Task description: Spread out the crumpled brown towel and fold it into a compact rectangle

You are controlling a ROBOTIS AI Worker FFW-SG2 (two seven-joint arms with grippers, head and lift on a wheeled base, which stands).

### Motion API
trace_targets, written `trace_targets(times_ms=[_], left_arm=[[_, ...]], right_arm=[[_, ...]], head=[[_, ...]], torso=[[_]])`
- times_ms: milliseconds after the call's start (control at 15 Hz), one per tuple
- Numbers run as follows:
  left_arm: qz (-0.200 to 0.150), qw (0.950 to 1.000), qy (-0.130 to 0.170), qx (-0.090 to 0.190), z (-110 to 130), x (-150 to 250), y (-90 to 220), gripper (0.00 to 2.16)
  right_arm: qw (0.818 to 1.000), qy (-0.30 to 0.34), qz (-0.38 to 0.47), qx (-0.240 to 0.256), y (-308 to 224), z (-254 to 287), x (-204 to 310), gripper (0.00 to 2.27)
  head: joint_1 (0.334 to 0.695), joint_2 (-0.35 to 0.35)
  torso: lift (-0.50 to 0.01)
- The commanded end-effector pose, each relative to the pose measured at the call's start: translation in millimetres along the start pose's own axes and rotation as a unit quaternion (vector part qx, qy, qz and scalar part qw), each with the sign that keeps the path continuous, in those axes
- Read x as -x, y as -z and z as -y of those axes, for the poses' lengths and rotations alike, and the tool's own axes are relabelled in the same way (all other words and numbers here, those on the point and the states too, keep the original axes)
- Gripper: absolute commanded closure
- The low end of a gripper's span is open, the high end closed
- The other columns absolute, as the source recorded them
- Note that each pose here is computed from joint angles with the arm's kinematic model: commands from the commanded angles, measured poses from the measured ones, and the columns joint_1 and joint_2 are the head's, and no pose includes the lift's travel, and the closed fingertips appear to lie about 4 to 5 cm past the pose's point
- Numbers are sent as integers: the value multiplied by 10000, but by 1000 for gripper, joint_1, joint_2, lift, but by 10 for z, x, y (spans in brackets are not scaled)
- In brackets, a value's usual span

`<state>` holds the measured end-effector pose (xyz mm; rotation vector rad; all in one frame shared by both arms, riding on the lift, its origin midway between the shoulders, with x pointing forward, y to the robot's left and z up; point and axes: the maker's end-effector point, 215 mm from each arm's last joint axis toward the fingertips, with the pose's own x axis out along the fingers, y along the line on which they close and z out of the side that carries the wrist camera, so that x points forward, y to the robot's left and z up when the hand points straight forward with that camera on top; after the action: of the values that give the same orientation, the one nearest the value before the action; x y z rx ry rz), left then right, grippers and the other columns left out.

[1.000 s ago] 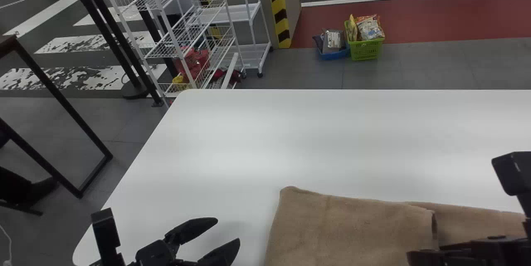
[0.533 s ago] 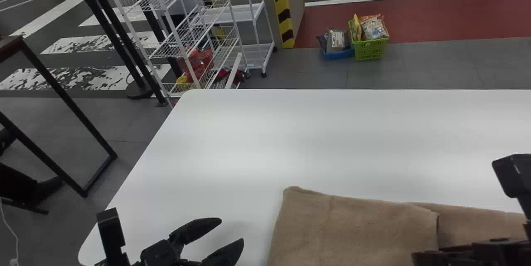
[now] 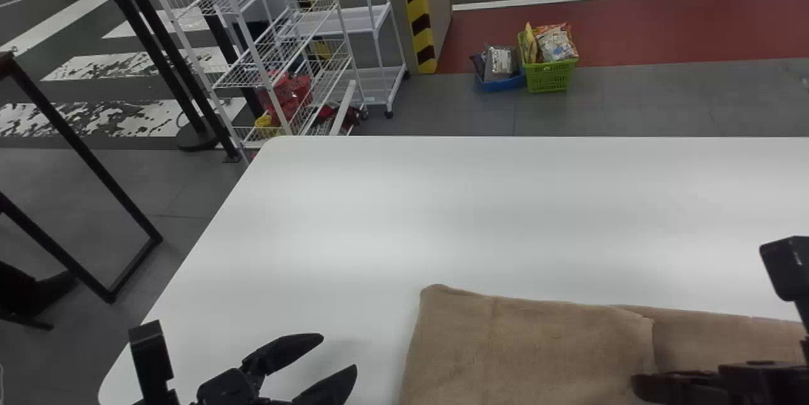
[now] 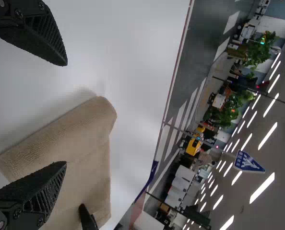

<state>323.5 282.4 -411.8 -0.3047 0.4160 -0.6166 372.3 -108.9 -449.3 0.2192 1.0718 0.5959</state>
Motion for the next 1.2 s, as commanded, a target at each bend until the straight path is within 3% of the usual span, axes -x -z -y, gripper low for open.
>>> trace_targets(times_ms=[0, 133, 267, 733, 1133], left_arm=[[8, 10000, -8, 9, -7, -11, 2, 76], [4, 10000, -5, 9, -7, -18, 4, 76], [4, 10000, -5, 9, -7, -18, 4, 76], [15, 10000, 14, -9, 5, -27, -14, 76], [12, 10000, 31, -4, 10, -17, -17, 76]], right_arm=[[9998, -115, 54, -120, 7, -5, 12, 856], [9995, -227, 62, -202, 42, -35, -5, 839], [9995, -211, 62, -217, 49, -28, -13, 475], [9997, -19, 86, -206, 8, 60, -8, 458], [9991, -294, 47, -288, 68, -88, -98, 458]], head=[[695, 283], [695, 280], [695, 284], [695, 276], [695, 280]], torso=[[-127], [-127], [-127], [-127], [-127]])
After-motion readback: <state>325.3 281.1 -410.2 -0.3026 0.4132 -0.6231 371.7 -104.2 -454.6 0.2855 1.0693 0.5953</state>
